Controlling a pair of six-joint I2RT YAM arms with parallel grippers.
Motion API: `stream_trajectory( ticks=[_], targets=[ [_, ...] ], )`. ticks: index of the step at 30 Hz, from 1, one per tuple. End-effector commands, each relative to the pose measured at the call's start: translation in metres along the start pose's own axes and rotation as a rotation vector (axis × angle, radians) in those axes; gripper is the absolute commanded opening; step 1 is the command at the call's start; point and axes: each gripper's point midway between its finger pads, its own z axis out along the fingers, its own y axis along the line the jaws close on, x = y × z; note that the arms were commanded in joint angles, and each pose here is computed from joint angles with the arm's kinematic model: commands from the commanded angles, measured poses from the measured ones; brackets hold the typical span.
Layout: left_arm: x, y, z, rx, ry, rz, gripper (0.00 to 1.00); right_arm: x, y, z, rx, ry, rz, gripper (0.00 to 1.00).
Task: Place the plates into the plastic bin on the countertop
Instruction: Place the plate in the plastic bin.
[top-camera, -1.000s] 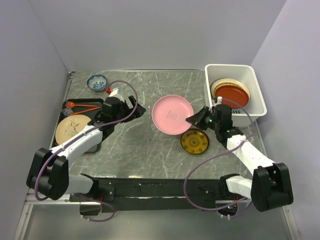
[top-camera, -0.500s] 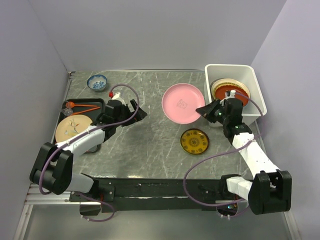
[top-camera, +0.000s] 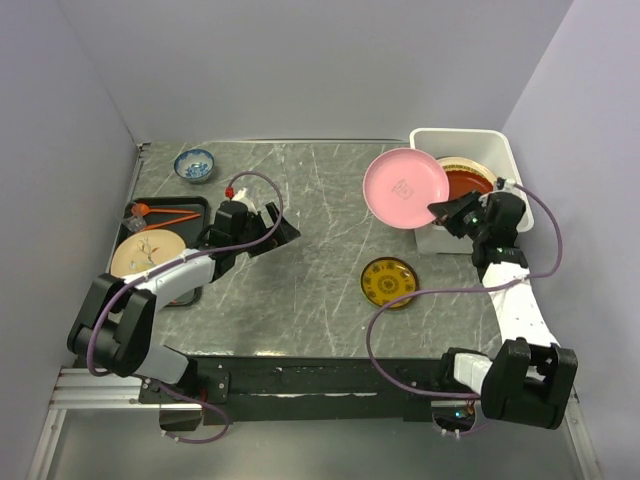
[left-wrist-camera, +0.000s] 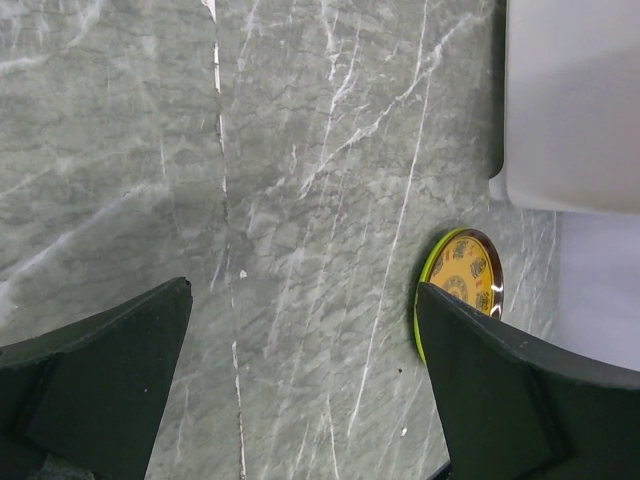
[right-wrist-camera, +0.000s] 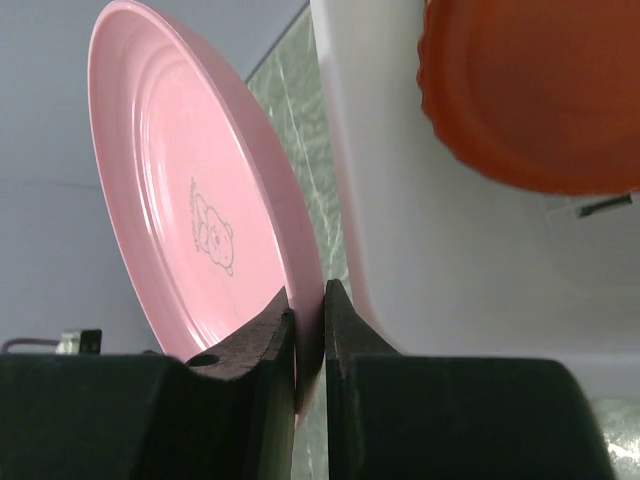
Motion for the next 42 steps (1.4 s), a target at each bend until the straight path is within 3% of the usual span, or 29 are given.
stream_trajectory(
  ticks=[1, 17, 30, 42],
  targets=[
    [-0.012, -0.016, -0.002, 0.062, -0.03, 0.019, 0.99, -0.036, 0.032, -0.005, -0.1, -0.076, -0.033, 0.0],
    [-0.011, -0.019, -0.011, 0.073, -0.032, 0.037, 0.99, -0.083, 0.013, -0.001, -0.052, -0.19, 0.038, 0.0],
    [-0.003, -0.021, -0.007, 0.108, -0.009, 0.017, 0.99, -0.109, -0.034, 0.001, 0.03, -0.254, 0.119, 0.0],
    [0.005, -0.015, -0.01, 0.099, 0.011, 0.016, 0.99, -0.112, -0.06, 0.009, 0.078, -0.24, 0.176, 0.0]
  ],
)
